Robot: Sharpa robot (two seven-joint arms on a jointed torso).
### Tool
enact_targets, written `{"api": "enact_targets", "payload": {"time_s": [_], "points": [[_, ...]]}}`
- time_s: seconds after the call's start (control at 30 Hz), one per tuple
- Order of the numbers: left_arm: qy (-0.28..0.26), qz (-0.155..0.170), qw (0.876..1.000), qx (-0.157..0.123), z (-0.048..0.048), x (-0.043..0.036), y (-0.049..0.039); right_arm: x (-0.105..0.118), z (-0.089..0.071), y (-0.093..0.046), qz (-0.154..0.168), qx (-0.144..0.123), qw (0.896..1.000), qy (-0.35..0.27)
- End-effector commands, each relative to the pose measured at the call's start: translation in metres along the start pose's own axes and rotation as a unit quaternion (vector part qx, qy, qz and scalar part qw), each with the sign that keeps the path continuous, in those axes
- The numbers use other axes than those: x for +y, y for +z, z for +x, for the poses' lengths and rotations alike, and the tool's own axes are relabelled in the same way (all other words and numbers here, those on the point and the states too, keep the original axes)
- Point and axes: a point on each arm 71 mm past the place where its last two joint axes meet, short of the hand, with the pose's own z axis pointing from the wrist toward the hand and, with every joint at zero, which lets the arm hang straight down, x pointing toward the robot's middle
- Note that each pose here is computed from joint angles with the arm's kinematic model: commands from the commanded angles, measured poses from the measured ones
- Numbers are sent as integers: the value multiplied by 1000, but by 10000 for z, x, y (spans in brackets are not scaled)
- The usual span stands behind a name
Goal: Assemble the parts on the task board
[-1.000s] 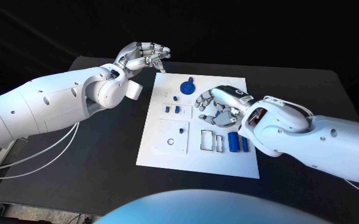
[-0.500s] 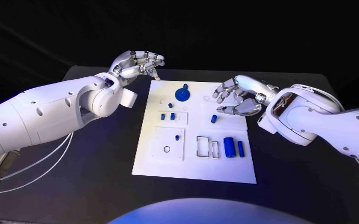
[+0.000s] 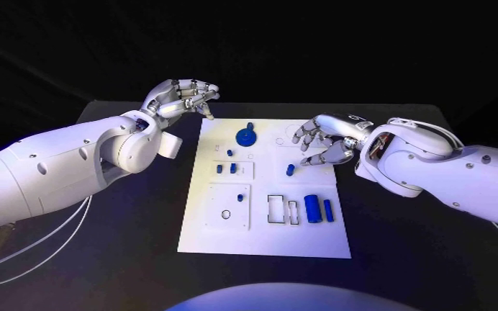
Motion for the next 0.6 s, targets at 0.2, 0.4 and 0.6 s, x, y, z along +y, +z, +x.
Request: {"api": "enact_targets", "payload": {"time_s": [0.2, 0.4, 0.6], "points": [[-3, 5, 1000, 10, 24, -9, 3, 15, 123, 27, -2, 36, 998, -55], [-3, 5, 1000, 9, 21, -10, 2, 64, 203, 48, -6, 47, 998, -50], [-4, 5, 1000, 10, 28, -11, 4, 102, 277, 103, -8, 48, 998, -47]]}}
